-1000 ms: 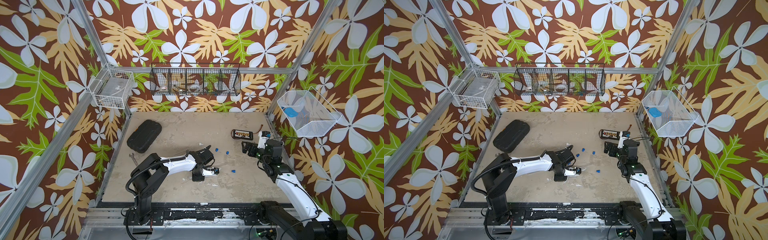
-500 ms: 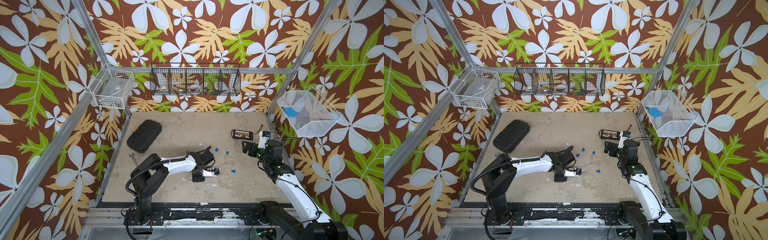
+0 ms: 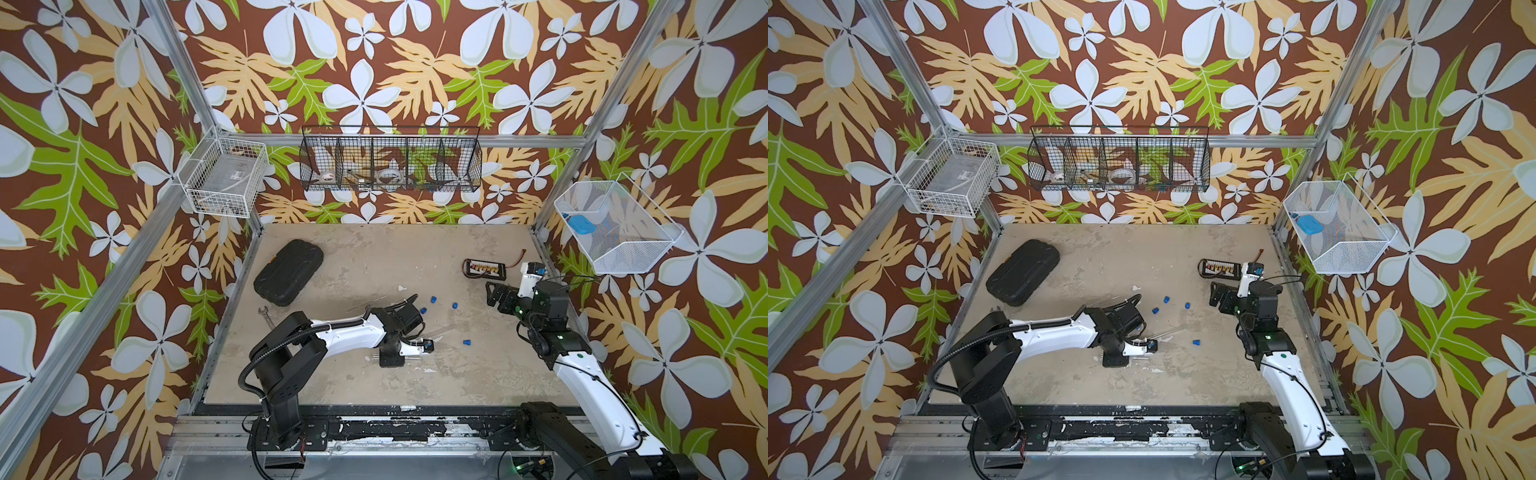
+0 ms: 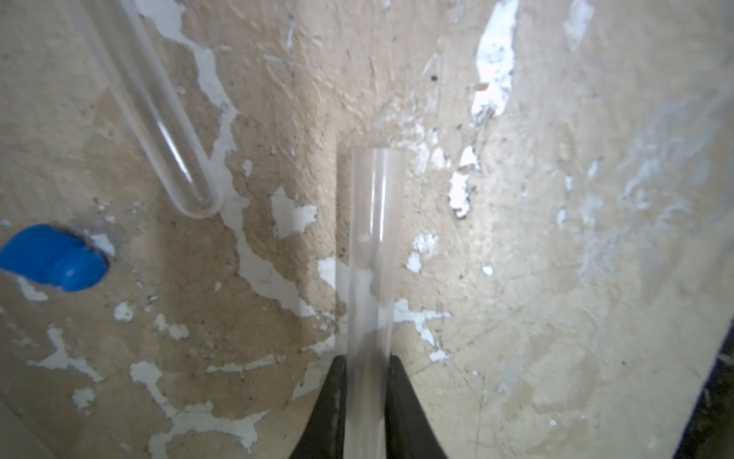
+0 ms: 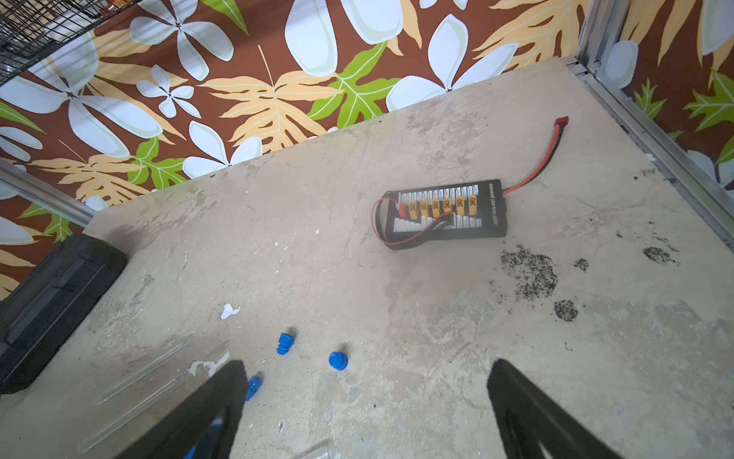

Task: Insert stoppers into test tubes
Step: Pick up the test tube at the center of the board.

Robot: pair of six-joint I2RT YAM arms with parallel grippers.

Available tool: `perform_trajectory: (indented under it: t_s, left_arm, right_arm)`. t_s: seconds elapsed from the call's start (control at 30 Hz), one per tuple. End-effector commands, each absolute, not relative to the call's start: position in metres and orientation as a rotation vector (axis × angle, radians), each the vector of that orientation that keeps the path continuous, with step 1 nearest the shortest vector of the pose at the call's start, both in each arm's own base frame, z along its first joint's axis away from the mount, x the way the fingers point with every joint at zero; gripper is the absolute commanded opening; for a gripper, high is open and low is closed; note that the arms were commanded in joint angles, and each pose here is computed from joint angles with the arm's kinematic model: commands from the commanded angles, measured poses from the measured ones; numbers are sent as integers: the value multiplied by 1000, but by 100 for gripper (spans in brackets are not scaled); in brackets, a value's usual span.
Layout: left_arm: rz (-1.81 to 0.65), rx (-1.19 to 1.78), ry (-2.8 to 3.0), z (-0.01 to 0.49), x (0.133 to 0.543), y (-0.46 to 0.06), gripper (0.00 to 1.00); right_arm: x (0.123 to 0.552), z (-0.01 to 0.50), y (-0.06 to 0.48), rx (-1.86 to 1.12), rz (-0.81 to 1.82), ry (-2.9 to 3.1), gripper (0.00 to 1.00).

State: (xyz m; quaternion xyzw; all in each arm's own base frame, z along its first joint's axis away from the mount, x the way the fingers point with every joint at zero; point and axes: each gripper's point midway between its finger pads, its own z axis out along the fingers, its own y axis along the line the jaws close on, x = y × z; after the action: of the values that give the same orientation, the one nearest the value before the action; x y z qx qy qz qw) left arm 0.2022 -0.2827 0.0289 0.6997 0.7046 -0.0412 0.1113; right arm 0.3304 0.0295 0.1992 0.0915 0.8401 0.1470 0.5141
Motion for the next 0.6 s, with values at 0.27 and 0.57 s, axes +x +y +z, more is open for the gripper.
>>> perform_trajectory:
  t_s: [0.27, 0.57]
  left_arm:
    - [-154, 1739, 1780, 103, 221, -299, 14]
    - [-158, 1576, 1641, 142, 227, -295, 14]
  right_arm:
    - [284, 172, 91, 231, 852, 2139, 85]
    - [235, 173, 177, -68, 1104, 2309, 80]
